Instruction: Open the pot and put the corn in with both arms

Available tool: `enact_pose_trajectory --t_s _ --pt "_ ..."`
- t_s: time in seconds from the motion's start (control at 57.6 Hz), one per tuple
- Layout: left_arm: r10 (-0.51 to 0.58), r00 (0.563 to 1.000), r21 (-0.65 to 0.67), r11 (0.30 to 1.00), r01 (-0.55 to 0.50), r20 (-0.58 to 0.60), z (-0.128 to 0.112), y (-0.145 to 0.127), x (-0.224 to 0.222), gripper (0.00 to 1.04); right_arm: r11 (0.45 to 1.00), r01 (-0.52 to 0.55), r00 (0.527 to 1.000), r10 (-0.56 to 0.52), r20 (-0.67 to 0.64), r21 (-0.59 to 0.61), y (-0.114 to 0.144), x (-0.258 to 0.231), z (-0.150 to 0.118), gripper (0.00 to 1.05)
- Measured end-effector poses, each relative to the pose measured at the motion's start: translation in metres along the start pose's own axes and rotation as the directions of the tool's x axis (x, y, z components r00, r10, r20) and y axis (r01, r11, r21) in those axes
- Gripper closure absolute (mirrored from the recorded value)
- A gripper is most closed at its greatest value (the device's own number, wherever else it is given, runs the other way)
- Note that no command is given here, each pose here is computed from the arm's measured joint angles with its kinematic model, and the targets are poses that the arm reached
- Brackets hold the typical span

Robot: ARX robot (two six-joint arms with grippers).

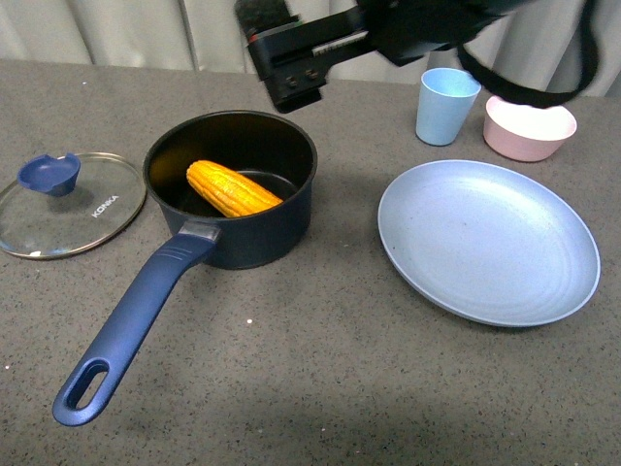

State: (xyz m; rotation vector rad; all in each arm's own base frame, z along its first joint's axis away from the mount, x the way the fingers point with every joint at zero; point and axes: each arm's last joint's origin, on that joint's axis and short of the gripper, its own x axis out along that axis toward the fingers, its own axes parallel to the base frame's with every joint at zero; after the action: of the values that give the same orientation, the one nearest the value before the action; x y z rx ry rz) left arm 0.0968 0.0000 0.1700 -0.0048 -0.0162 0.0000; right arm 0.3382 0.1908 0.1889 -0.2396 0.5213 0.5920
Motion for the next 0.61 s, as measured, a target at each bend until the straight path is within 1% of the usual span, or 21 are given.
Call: enact_pose_trajectory --t_s 0.087,0.191,0.243,0.33,0.469,0.556,0.608 --pt "0.000 1.000 0.000 1.000 0.000 0.000 0.000 0.000 0.000 0.07 0.998 0.054 0.998 -0.054 0.035 0.018 -0.006 -0.026 -0.015 0.09" --pt "0.000 1.000 0.000 1.000 0.000 0.000 0.000 0.000 0.000 0.07 0.990 0.128 0.990 -0.131 0.055 0.051 -0.014 -0.061 -0.041 0.09" --pt "0.000 1.000 0.000 1.000 0.000 0.000 0.000 0.000 0.000 0.07 0.981 0.174 0.981 -0.180 0.073 0.090 -0.018 -0.086 -0.058 0.09" --pt "0.000 1.000 0.000 1.000 0.000 0.000 0.000 0.000 0.000 0.07 0.967 0.218 0.970 -0.230 0.082 0.131 -0.021 -0.115 -0.076 0.09" --pt "0.000 1.000 0.000 1.000 0.000 0.000 0.000 0.000 0.000 0.07 0.936 0.293 0.949 -0.309 0.060 0.197 -0.023 -0.153 -0.106 0.09" --pt "0.000 1.000 0.000 1.000 0.000 0.000 0.000 0.000 0.000 0.07 0.911 0.359 0.921 -0.381 0.078 0.203 -0.020 -0.171 -0.119 0.09" --pt "0.000 1.000 0.000 1.000 0.000 0.000 0.000 0.000 0.000 0.07 0.908 0.369 0.916 -0.392 0.090 0.198 -0.016 -0.180 -0.128 0.09"
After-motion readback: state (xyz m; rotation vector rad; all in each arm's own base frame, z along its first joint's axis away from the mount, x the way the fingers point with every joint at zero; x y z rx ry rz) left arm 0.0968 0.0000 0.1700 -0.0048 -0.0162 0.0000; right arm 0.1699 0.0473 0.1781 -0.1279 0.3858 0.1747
